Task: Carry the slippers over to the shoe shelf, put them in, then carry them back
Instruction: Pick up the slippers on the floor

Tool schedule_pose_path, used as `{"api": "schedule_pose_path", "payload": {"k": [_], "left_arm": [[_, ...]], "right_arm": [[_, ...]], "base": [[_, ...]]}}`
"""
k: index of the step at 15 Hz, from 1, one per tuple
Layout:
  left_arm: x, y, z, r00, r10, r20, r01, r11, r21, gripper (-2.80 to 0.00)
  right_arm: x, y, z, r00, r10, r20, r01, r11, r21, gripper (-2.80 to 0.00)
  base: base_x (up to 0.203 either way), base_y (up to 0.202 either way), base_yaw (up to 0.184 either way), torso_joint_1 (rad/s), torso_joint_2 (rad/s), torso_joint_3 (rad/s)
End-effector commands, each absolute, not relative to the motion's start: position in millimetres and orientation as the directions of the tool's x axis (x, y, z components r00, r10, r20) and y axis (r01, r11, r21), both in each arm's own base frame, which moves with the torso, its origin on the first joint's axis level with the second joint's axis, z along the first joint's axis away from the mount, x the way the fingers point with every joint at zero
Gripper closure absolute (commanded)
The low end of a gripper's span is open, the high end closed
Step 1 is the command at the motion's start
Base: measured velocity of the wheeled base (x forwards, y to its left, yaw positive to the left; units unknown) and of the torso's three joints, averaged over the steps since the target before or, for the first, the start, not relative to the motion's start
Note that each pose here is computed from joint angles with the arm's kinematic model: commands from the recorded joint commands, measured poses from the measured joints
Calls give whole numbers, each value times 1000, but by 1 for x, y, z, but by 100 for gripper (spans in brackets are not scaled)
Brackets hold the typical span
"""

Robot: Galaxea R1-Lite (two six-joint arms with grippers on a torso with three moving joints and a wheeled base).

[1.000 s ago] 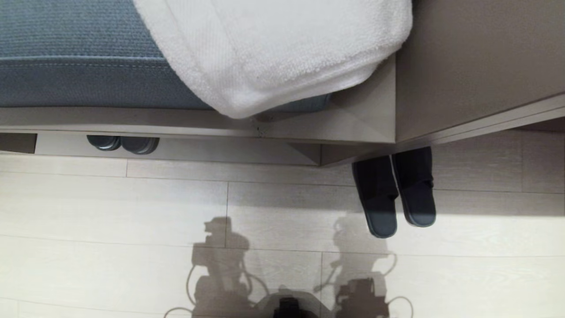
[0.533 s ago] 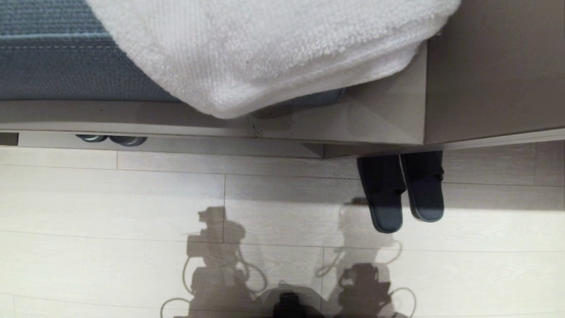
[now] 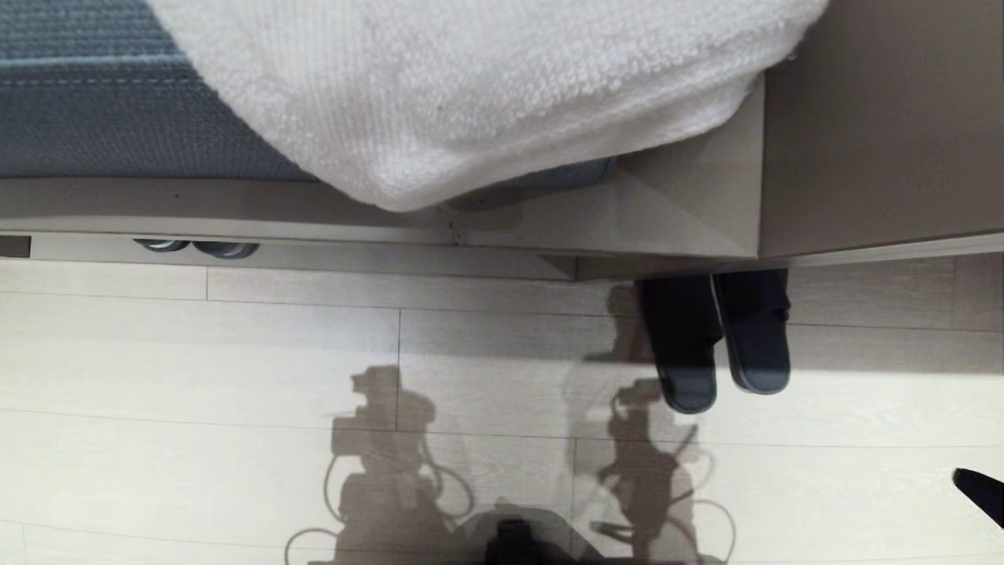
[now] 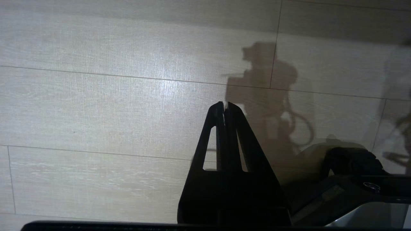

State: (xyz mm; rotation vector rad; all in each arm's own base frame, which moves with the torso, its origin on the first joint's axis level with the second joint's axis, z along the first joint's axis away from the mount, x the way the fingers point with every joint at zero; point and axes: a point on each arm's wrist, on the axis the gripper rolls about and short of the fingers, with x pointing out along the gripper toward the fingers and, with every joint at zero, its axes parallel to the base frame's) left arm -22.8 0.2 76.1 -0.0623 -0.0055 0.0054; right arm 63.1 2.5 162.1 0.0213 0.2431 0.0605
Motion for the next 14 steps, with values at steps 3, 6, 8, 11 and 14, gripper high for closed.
{"api": "schedule_pose_path", "payload": {"k": [3, 6, 8, 11, 14], "left_arm": [[-23, 0, 76, 1000, 6, 6, -6, 998, -61, 0], [-23, 0, 76, 1000, 6, 5, -6, 998, -61, 0], [-23, 0, 76, 1000, 6, 6, -6, 998, -60, 0], [-23, 0, 76, 1000, 6, 5, -6, 998, -58, 0], [-23, 0, 76, 1000, 6, 3, -6, 998, -58, 0]], "right_arm": [[147, 8, 145, 918, 182, -351, -190, 982, 14, 0], [160, 11, 136, 918, 258, -302, -294, 952, -79, 0], [171, 11, 131, 905, 262, -334, -304, 950, -77, 0], [201, 12, 115, 881, 257, -398, -322, 941, -106, 0], [232, 12, 94, 903, 244, -353, -324, 928, -187, 0]], "base": [[0, 0, 0, 0, 0, 0], [0, 0, 0, 0, 0, 0], [0, 0, 0, 0, 0, 0], [0, 0, 0, 0, 0, 0], [0, 0, 0, 0, 0, 0]]}}
